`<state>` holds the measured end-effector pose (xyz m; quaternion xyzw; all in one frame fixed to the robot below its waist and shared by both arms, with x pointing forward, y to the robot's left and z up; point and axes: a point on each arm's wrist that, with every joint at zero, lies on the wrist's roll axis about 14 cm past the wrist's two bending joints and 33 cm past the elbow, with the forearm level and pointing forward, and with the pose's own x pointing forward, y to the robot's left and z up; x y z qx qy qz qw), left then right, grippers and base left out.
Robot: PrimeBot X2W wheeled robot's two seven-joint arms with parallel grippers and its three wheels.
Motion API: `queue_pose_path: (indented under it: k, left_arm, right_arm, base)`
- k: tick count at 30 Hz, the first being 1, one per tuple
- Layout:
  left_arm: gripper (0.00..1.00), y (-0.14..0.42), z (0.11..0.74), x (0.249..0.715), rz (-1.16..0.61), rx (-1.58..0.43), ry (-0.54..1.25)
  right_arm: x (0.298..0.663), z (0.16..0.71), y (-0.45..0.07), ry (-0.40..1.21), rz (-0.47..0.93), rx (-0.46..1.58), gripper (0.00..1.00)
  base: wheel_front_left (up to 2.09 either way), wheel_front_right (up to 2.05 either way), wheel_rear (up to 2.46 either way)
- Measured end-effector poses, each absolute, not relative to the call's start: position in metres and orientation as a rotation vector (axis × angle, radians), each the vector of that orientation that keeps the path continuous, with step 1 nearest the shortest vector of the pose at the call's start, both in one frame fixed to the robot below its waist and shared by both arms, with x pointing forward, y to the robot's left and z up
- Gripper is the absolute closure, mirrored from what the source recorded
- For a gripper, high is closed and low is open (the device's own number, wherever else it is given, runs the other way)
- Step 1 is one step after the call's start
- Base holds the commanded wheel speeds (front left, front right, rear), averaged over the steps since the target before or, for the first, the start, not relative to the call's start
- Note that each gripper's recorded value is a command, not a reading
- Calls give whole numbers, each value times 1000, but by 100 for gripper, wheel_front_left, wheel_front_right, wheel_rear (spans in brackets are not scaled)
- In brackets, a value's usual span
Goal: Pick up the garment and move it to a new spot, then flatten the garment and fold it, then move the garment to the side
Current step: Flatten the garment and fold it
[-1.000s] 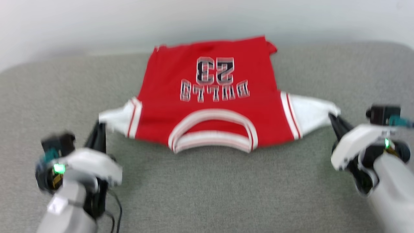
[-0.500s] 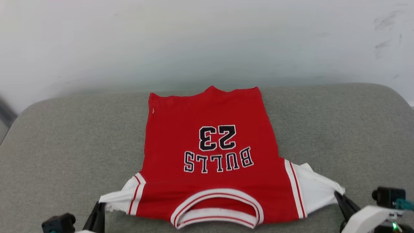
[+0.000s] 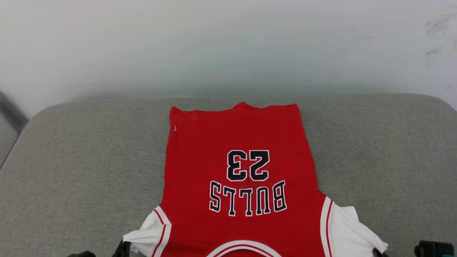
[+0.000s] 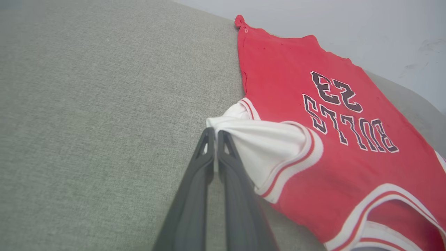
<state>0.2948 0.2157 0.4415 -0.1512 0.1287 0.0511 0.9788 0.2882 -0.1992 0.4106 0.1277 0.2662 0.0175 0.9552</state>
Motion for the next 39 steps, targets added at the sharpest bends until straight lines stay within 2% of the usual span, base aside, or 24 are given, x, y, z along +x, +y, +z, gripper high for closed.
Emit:
queue_pose_path:
  k: [1,5,9,13,18,21,26,32,39]
  left_arm:
    - [100,213,442,295,98,-309,259]
    - [100,206,446,301,85,-318,246]
    - [100,201,452,309,72,-310,226]
    - [100,197,466,332,52,-291,180]
    - [100,186,469,359,34,-290,153]
    - [100,179,468,375,20,-297,141]
    - [100,169,455,393,-5,-280,155]
    - [100,171,452,401,12,-275,151]
    - [100,180,443,407,45,-258,163]
  right_arm:
    - [291,414,-198,531,38,253,0]
    - [319,441,-209,407,3,252,0]
    - [361,471,-212,272,-5,258,0]
    - [416,495,-211,188,9,265,0]
    - [492,505,-202,186,56,253,0]
    - [538,501,-188,241,100,245,0]
    - [594,467,-168,443,161,191,0]
    - [631,424,-140,679,221,137,0]
    - [645,375,-100,878,306,91,0]
  base:
    - [0,0,0]
    - [0,0,0]
    - [0,0,0]
    - [0,0,0]
    - [0,0,0]
    - [0,0,0]
    - [0,0,0]
    - [0,0,0]
    - [0,0,0]
